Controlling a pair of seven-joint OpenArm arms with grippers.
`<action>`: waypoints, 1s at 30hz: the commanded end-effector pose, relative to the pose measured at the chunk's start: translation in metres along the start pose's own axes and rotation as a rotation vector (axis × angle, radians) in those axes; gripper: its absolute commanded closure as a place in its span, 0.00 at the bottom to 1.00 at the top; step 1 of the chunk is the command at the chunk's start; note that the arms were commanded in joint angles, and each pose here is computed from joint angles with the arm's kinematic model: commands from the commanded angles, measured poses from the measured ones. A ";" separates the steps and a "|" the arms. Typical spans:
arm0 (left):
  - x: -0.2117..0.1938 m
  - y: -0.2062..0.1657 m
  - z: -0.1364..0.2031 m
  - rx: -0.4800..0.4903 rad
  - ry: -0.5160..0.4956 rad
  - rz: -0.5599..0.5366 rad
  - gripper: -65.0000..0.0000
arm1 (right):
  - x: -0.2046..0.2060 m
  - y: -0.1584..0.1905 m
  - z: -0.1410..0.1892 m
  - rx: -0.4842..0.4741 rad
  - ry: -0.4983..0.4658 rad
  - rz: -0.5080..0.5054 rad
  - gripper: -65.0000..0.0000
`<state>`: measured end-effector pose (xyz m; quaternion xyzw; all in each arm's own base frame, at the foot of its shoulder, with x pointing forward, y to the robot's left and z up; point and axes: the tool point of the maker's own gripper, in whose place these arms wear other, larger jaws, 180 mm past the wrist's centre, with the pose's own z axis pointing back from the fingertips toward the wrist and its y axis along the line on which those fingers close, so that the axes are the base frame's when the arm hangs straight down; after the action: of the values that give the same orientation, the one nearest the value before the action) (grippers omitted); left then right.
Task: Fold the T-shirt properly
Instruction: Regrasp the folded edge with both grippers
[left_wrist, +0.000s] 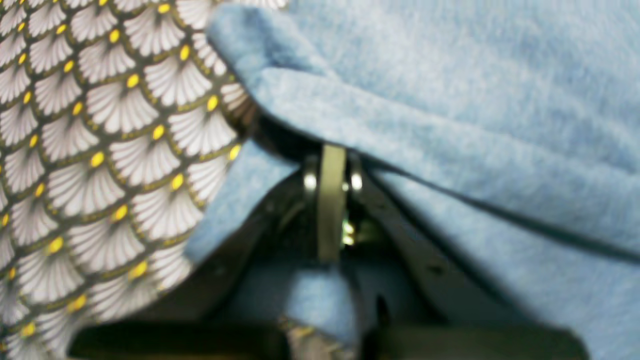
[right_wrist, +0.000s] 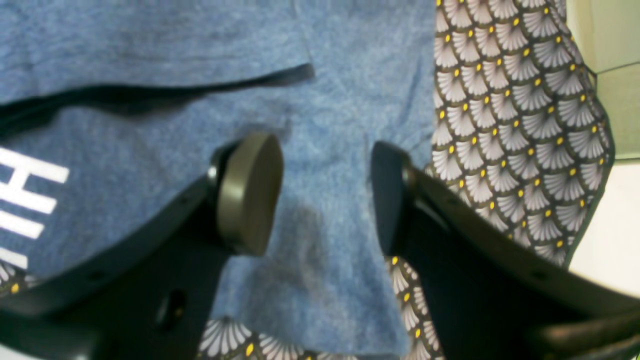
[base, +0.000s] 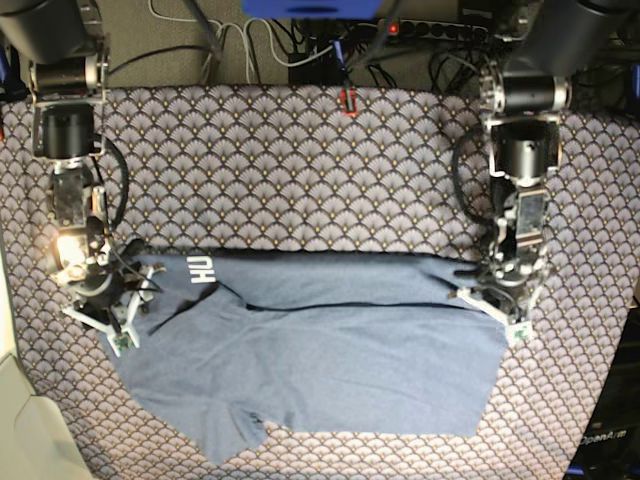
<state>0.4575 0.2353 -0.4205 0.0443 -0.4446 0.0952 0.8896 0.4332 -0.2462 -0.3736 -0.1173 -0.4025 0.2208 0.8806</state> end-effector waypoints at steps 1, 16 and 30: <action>0.042 -0.008 -0.001 -0.021 -0.089 0.008 1.00 | 0.020 -0.018 0.004 -0.039 -0.052 0.000 0.49; 0.084 -0.003 0.006 -0.012 -0.246 0.026 1.00 | 0.016 -0.017 0.004 -0.037 -0.046 0.003 0.49; 0.034 0.025 0.044 0.014 -0.230 -0.057 0.51 | 0.017 -0.011 0.003 -0.026 -0.049 -0.001 0.49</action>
<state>0.4198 0.2510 -0.3955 0.0674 -0.5039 0.0682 0.8584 0.4295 -0.2464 -0.3784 -0.1164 -0.3970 0.2214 0.8831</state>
